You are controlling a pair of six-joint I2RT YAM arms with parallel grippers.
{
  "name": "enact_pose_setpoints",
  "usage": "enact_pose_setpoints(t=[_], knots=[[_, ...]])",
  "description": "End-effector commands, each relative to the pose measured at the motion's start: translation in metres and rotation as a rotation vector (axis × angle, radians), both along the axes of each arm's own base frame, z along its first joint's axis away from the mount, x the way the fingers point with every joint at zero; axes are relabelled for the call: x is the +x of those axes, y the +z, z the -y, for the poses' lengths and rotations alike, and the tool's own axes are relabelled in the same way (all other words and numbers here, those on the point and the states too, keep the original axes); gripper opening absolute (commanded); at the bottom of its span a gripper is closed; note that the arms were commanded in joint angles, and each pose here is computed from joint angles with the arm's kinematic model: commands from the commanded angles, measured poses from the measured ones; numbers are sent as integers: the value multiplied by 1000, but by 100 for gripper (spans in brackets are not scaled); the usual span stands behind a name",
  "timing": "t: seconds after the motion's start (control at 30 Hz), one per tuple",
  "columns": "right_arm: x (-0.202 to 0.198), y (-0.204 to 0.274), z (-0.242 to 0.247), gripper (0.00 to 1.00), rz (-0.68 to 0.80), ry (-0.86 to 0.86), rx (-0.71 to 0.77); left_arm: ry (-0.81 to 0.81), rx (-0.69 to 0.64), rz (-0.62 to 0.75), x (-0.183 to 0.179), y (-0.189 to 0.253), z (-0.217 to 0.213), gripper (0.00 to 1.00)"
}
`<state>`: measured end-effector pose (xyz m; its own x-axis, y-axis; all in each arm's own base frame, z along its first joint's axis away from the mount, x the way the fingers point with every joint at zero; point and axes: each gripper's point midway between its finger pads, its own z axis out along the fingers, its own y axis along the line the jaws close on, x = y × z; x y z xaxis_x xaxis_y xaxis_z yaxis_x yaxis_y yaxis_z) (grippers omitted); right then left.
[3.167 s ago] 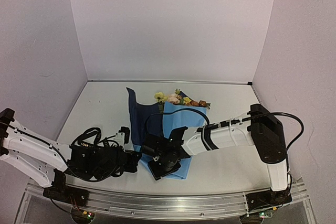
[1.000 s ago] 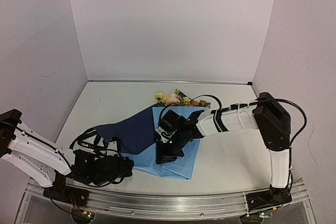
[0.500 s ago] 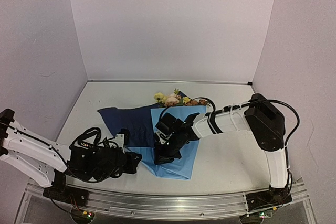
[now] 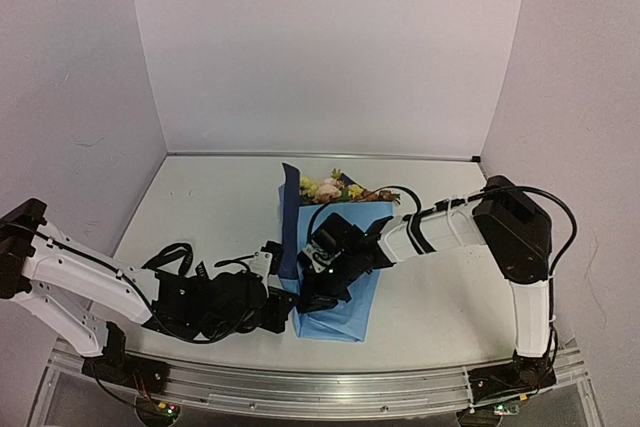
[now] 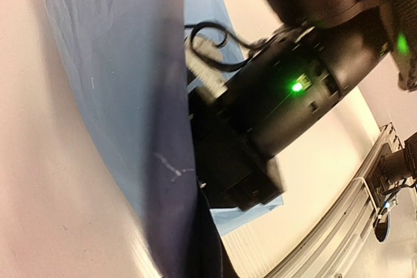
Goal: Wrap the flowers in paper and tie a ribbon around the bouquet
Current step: Press the fold line on the 2/3-folded wrapping paper, then fold the 2/3-folded wrapping paper at the center of the board.
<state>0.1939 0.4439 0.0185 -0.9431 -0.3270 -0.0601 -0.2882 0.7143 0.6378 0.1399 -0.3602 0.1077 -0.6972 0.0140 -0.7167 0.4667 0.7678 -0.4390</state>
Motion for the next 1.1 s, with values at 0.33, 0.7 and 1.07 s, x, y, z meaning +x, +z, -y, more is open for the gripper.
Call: enact_pose_setpoints(t=[0.33, 0.7, 1.07], knots=[[2, 59, 42, 10, 138, 2, 45, -83, -30, 35, -3, 15, 31, 0], [-4, 14, 63, 9, 75, -44, -61, -126, -21, 39, -5, 16, 41, 0], [-1, 13, 91, 8, 142, -129, -95, -244, 21, -19, -2, -7, 74, 0]])
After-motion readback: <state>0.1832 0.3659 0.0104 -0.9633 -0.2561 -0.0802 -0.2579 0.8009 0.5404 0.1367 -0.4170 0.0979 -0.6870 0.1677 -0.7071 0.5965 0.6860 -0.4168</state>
